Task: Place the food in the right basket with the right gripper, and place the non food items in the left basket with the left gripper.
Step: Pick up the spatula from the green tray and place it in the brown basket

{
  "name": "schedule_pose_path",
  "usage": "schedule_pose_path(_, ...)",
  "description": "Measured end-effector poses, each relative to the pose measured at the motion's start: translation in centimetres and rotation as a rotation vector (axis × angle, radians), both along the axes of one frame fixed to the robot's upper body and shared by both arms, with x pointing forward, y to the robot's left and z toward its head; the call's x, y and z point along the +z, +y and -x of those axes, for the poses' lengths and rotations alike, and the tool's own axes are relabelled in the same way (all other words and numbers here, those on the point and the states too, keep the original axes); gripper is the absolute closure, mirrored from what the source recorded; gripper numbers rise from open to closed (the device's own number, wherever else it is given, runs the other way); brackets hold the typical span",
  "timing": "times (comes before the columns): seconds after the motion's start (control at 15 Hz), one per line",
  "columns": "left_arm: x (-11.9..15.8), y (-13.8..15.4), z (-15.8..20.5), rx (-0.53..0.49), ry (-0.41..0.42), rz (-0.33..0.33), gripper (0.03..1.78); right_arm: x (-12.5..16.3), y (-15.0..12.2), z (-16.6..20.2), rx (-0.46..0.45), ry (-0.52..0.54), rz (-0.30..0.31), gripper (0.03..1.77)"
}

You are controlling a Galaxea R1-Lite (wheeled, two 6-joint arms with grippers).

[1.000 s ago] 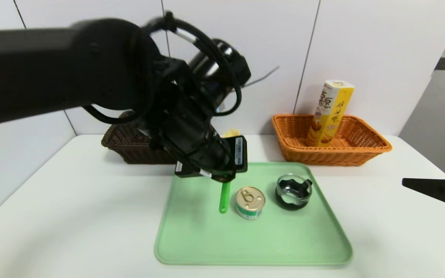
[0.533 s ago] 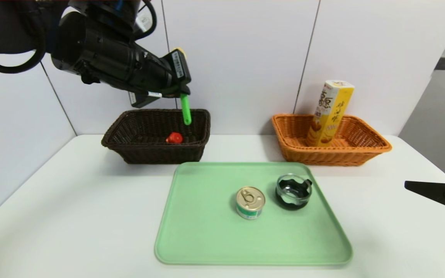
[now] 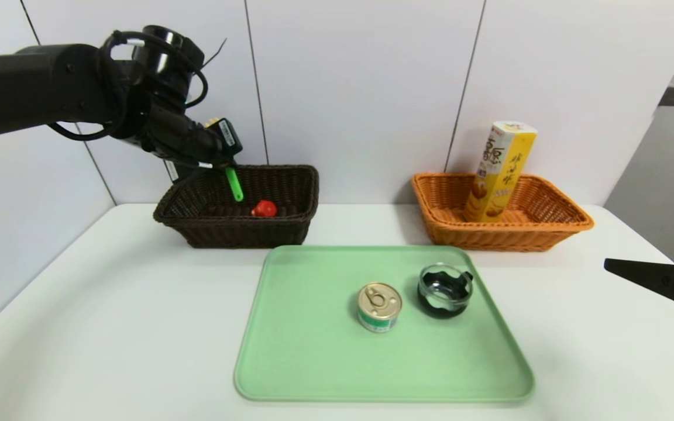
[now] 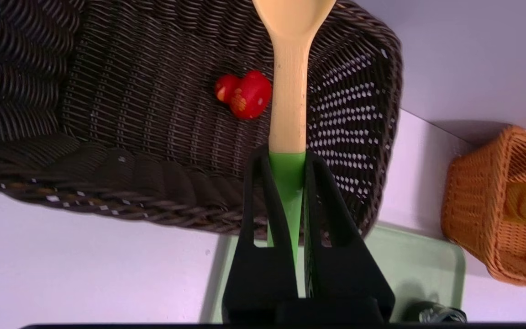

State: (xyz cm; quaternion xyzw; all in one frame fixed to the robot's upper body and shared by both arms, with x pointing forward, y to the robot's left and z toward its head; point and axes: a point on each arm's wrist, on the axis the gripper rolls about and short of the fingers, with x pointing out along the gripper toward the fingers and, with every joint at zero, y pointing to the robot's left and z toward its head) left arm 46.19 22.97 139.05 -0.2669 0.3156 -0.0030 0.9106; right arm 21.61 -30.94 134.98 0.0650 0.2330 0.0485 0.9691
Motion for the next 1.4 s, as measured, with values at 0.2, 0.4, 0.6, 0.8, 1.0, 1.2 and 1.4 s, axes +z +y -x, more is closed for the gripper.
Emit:
schedule_pose_path(0.2, -2.6, 1.3, -2.5, 0.04, 0.048, -0.006, 1.7, -0.9, 0.1, -0.3, 0.008, -0.031, 0.012, 0.1)
schedule_pose_path(0.4, -5.1, 2.1, -4.3, 0.064, 0.103, -0.013, 1.7, -1.2, 0.1, -0.3, 0.008, -0.022, 0.018, 0.1)
schedule_pose_path(0.6, -6.5, 2.6, -5.4, 0.08, 0.113, -0.015, 1.7, -1.2, 0.0, -0.2, 0.005, -0.022, 0.019, 0.1)
schedule_pose_path(0.8, -7.3, 2.8, -5.9, 0.085, 0.127, -0.017, 1.7, -1.2, 0.0, -0.2, 0.004, -0.026, 0.02, 0.1)
schedule_pose_path(1.0, -7.6, 2.8, -6.1, 0.087, 0.133, -0.021, 1.48, -1.2, 0.0, -0.1, 0.002, -0.027, 0.02, 0.1)
schedule_pose_path(1.2, -7.5, 2.8, -6.0, 0.093, 0.131, -0.021, 1.04, -1.2, 0.0, 0.0, 0.002, -0.032, 0.02, 0.1)
schedule_pose_path(1.4, -5.9, 2.9, -5.4, 0.093, 0.082, -0.009, 0.74, -0.9, 0.0, 0.0, 0.004, -0.043, 0.009, 0.1)
